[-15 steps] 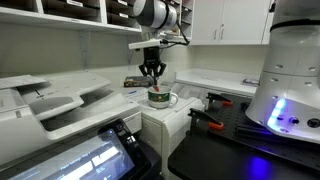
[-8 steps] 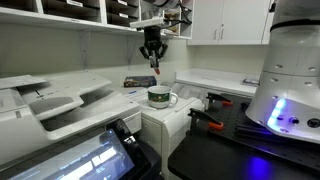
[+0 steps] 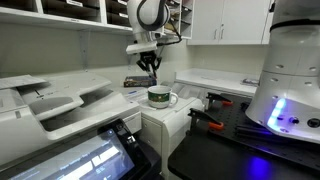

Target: Remove the marker from the mug and put it on the copier

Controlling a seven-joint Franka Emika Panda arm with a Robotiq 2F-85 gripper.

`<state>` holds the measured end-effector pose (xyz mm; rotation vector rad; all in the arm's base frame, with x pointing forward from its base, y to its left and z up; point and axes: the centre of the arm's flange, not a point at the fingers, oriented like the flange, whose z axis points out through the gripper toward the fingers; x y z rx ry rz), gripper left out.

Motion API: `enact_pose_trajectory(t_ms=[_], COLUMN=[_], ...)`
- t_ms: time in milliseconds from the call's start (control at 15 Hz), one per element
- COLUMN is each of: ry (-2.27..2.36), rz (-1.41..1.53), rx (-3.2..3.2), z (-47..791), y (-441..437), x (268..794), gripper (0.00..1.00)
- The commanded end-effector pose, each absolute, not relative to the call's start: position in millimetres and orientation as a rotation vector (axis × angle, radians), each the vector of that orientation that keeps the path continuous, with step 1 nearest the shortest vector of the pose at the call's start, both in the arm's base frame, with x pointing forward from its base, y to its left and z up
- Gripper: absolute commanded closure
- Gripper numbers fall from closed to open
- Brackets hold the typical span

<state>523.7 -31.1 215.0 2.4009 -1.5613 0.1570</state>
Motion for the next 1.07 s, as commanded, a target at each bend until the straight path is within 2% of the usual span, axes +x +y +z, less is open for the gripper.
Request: enact_pose_trajectory(t_ms=[0, 400, 467, 533, 933, 1000], ry=[-1.553, -1.513, -1.512, -1.512, -1.493, -1.480], rz=[0.260, 0.453, 0.476, 0.499, 0.468, 0.448], rx=[2.347, 2.272, 2.259, 2.252, 2.369, 2.411], z=[191, 159, 157, 156, 195, 207], y=[-15, 17, 18, 19, 13, 11], x=[561, 583, 584, 585, 564, 558], gripper=[0.94, 0.94, 0.51, 0.50, 0.05, 0.01])
